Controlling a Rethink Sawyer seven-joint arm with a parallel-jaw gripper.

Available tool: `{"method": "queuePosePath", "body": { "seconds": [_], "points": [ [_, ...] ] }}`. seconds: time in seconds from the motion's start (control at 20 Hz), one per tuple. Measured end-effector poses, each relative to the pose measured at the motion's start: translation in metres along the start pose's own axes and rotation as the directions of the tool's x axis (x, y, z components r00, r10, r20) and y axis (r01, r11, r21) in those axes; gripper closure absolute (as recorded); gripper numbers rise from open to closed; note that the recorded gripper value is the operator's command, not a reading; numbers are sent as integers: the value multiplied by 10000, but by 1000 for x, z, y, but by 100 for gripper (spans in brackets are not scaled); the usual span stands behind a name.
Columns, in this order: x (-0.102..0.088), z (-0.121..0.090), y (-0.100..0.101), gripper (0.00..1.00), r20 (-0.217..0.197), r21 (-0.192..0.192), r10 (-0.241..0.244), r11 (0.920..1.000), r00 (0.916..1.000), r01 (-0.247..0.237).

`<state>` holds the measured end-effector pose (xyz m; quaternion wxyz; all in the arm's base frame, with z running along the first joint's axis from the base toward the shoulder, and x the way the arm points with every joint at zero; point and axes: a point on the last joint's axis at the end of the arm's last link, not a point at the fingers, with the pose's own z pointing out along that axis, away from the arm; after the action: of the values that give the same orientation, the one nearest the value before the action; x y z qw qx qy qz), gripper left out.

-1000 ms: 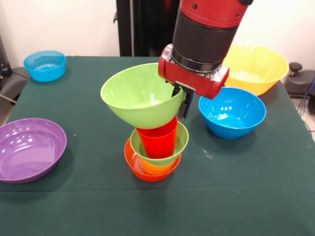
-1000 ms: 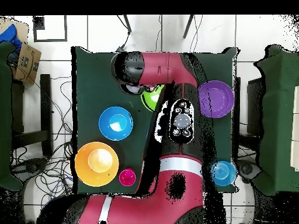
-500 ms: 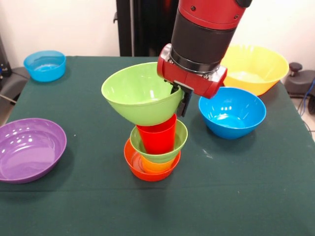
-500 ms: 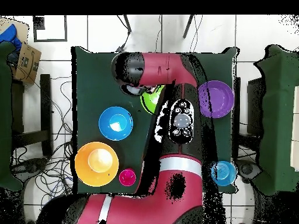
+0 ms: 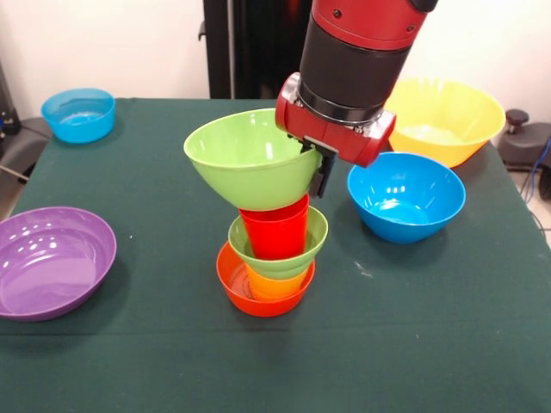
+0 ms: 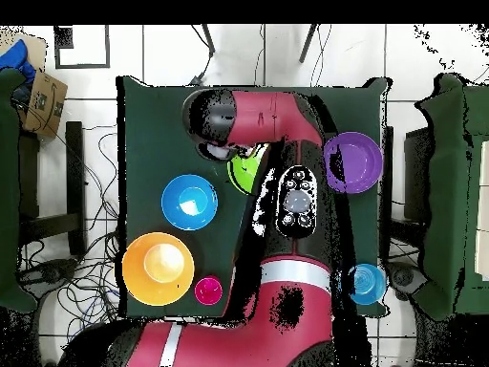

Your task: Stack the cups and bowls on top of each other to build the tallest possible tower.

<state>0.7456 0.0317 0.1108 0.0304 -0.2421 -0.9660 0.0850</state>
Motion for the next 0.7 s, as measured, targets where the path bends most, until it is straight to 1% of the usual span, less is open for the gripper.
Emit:
{"method": "queuePosePath", "body": {
  "seconds": [0.5,0.7],
  "points": [
    [10,3,-4,100,-157,118,-59,9999,9999,61],
    [18,6,-9,100,-243,227,-135,9996,9996,141]
  ]
}}
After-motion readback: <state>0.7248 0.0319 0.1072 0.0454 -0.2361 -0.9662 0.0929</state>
